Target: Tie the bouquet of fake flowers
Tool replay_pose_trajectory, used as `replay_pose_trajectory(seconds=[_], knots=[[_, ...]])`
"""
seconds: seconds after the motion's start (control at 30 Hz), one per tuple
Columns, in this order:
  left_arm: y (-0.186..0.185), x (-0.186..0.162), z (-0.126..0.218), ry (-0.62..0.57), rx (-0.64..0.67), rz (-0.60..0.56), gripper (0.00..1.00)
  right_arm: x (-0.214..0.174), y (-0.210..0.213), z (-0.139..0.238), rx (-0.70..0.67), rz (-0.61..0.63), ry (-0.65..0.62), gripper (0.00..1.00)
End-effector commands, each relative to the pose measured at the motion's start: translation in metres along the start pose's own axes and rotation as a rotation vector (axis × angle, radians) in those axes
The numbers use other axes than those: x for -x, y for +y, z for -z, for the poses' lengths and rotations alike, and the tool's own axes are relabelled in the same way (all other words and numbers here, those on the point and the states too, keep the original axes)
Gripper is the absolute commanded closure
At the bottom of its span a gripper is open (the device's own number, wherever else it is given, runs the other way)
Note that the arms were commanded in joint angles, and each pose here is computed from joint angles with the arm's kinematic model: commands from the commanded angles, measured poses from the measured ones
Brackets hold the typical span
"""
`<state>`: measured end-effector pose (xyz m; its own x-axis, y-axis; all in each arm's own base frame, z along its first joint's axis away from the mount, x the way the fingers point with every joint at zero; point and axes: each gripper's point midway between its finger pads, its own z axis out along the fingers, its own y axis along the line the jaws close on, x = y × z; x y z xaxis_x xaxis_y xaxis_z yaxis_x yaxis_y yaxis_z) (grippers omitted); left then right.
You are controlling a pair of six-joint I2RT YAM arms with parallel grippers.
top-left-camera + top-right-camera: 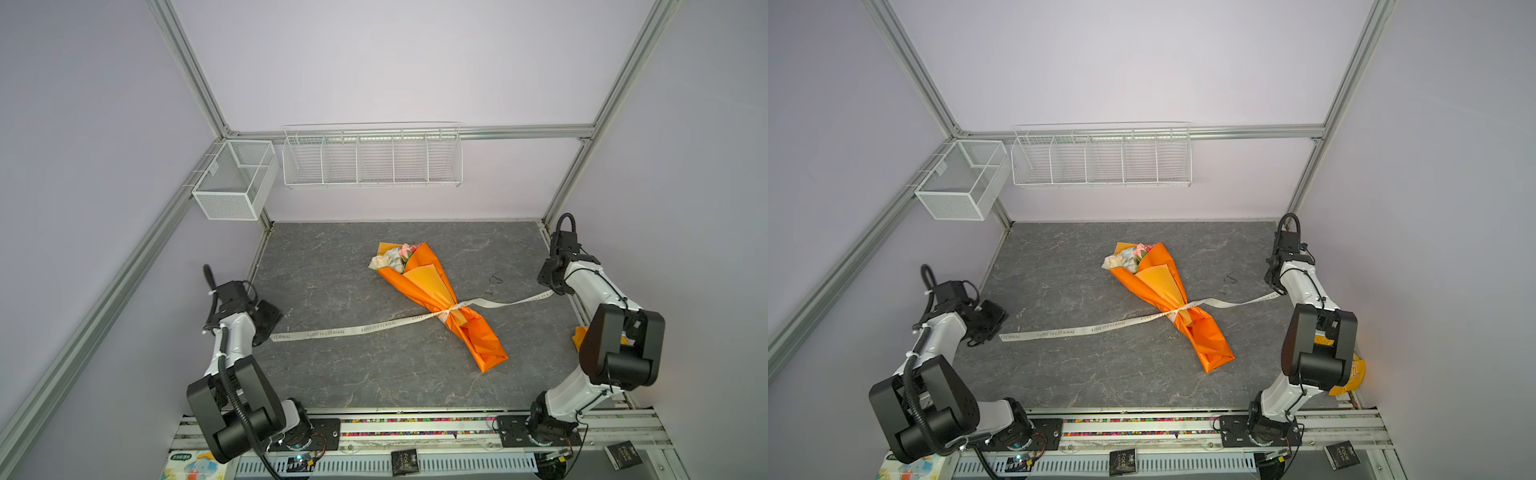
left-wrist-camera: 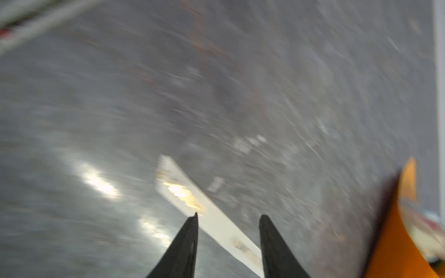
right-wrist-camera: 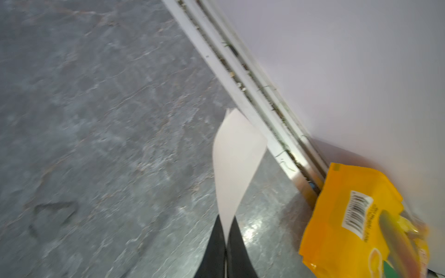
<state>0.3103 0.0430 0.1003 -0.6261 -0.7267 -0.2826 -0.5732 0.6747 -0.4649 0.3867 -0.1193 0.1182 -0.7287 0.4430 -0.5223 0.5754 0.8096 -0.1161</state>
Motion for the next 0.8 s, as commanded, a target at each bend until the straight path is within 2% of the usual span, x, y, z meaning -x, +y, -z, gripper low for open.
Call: replay_pose_trajectory(seconds=[0.0, 0.07, 0.1, 0.17, 0.2, 0.23, 0.3, 0.33, 0.4, 0.43, 0.53, 0.6, 0.77], knots=[[-0.088, -0.045, 0.014, 0.045, -0.204, -0.123, 0.52, 0.003, 0.025, 0.010, 0.141, 0.030, 0.010, 0.94], [-0.135, -0.087, 0.015, 0.086, -0.324, -0.264, 0.52, 0.001, 0.032, 0.011, 0.180, 0.042, 0.025, 0.93], [-0.152, -0.110, 0.014, 0.103, -0.352, -0.361, 0.48, 0.000, 0.040, 0.013, 0.227, 0.066, 0.039, 0.90], [-0.177, -0.148, 0.011, 0.128, -0.397, -0.555, 0.44, -0.005, 0.054, 0.017, 0.300, 0.094, 0.080, 0.76], [-0.186, -0.167, 0.009, 0.150, -0.416, -0.652, 0.43, -0.006, 0.056, 0.020, 0.318, 0.092, 0.091, 0.64], [-0.193, -0.185, 0.005, 0.179, -0.428, -0.748, 0.43, -0.007, 0.058, 0.023, 0.336, 0.091, 0.099, 0.61], [-0.202, -0.214, -0.006, 0.226, -0.425, -0.894, 0.43, -0.007, 0.063, 0.030, 0.382, 0.090, 0.095, 0.79], [-0.208, -0.228, -0.010, 0.251, -0.436, -0.968, 0.41, -0.007, 0.064, 0.033, 0.390, 0.088, 0.091, 0.76], [-0.217, -0.249, -0.021, 0.276, -0.442, -1.072, 0.37, -0.011, 0.063, 0.034, 0.391, 0.090, 0.112, 0.61], [-0.222, -0.262, -0.026, 0.292, -0.460, -1.129, 0.37, -0.013, 0.064, 0.035, 0.395, 0.092, 0.124, 0.58], [-0.229, -0.286, -0.039, 0.341, -0.451, -1.260, 0.34, -0.027, 0.073, 0.042, 0.470, 0.053, 0.165, 0.57], [-0.232, -0.296, -0.047, 0.363, -0.467, -1.303, 0.31, -0.043, 0.076, 0.040, 0.496, -0.012, 0.222, 0.56], [-0.240, -0.315, -0.055, 0.405, -0.525, -1.385, 0.27, -0.087, 0.116, 0.040, 0.678, -0.135, 0.402, 0.50]])
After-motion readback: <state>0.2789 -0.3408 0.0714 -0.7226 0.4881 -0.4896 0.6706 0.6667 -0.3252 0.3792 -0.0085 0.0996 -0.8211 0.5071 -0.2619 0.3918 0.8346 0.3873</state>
